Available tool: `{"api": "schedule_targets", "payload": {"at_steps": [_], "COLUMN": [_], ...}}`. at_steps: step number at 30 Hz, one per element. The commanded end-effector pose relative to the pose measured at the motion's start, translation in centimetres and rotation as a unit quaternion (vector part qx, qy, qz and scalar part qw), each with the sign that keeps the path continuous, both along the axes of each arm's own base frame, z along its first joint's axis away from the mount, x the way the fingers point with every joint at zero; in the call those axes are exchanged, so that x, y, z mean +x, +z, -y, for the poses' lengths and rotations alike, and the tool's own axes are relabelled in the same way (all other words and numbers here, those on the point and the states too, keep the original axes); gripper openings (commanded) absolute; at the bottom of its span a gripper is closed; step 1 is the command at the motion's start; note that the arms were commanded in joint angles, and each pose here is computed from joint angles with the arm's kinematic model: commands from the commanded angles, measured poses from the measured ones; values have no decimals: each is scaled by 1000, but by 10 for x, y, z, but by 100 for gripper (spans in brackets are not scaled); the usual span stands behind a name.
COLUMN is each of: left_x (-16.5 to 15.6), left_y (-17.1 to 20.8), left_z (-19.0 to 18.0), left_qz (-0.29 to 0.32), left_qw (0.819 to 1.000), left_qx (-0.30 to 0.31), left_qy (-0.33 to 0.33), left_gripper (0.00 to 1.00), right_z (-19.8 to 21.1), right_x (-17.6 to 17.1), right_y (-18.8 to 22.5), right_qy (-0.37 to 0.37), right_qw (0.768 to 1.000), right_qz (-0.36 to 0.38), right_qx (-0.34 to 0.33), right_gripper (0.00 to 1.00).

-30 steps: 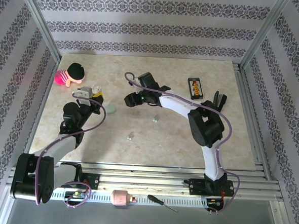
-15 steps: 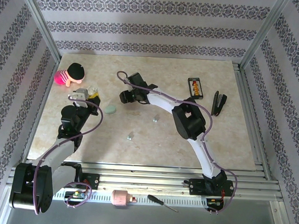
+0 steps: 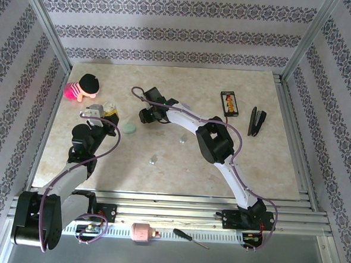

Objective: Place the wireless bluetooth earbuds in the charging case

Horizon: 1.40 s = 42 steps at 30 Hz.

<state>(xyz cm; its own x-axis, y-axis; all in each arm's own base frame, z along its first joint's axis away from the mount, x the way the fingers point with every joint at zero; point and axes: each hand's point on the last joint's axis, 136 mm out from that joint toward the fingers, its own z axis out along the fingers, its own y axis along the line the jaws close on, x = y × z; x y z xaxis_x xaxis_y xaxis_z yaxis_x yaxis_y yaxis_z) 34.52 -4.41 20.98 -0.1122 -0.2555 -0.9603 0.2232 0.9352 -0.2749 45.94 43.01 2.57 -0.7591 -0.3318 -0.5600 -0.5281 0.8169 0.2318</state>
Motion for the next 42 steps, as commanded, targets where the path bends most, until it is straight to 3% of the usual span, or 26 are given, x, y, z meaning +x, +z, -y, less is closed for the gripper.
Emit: {"api": "schedule_targets", "payload": {"at_steps": [1, 7, 15, 22, 29, 36, 42], "left_x": [-1, 0, 0, 0, 0, 1, 2], "left_y": [5, 3, 1, 0, -3, 2, 5], "left_z": [-1, 0, 1, 1, 8, 28, 50], "left_qz": [9, 7, 7, 6, 3, 20, 36], "left_qw": [1000, 1000, 1000, 1000, 999, 998, 993], "left_qx": [-9, -8, -16, -15, -10, -6, 0], "left_qy": [-4, -6, -9, -9, -30, -65, -111], "left_gripper": [4, 4, 4, 4, 4, 4, 4], "right_z": [6, 16, 26, 27, 42, 96, 180], "right_x": [-12, -23, -25, -22, -18, -18, -41], "right_y": [-12, -13, -14, 0, 10, 10, 4], "right_qy": [10, 27, 27, 7, -20, -74, -120], "right_qw": [999, 997, 995, 996, 998, 996, 988], "right_qz": [-7, -8, -6, 3, -1, -27, -42], "right_qx": [-41, -71, -100, -85, -66, -35, -81], "right_gripper": [37, 38, 29, 22, 22, 22, 24]}}
